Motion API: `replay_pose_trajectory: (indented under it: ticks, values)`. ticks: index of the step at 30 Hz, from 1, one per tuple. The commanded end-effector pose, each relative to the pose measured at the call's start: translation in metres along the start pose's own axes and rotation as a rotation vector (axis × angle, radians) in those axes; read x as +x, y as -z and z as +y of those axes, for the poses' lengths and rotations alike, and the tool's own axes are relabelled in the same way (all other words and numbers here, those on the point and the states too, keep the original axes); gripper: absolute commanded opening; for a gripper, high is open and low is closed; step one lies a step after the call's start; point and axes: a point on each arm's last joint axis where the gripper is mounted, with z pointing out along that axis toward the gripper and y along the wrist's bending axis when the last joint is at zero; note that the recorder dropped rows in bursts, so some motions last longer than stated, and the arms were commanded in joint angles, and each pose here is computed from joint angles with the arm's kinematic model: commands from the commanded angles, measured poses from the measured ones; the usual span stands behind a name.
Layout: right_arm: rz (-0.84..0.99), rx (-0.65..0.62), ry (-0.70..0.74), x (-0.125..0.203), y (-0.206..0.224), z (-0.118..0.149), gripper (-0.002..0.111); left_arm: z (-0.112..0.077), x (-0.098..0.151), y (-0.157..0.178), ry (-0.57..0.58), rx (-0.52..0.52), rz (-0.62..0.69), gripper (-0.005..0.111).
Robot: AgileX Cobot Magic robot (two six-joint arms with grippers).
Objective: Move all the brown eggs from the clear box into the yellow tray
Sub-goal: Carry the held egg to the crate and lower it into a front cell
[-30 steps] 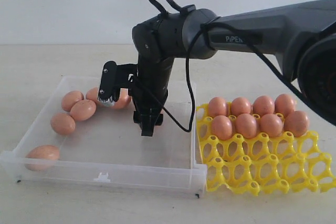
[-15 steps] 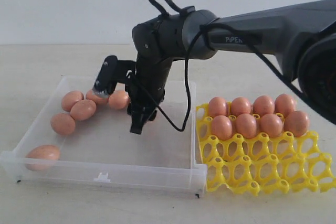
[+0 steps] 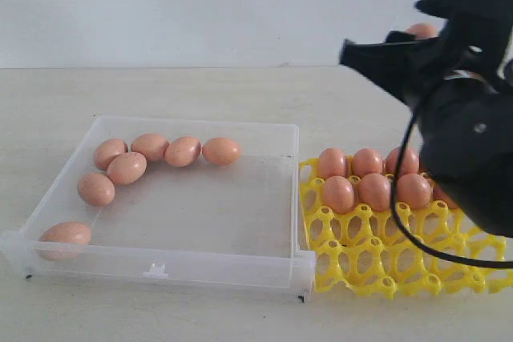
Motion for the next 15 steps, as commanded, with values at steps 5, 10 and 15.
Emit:
replay_pose_trajectory:
  ticks: [5, 10, 15]
  values:
    - [0.043, -0.855, 0.112, -0.007, -0.003, -0.020, 0.000, 0.000, 0.001, 0.000, -0.005, 0.000, -0.001, -0.004]
    - [0.244, -1.123, 0.093, -0.007, 0.002, -0.081, 0.000, 0.000, 0.001, 0.000, -0.005, 0.000, -0.001, -0.004]
    - [0.470, -1.018, 0.217, 0.055, 0.008, -0.095, 0.000, 0.000, 0.001, 0.000, -0.005, 0.000, -0.001, -0.004]
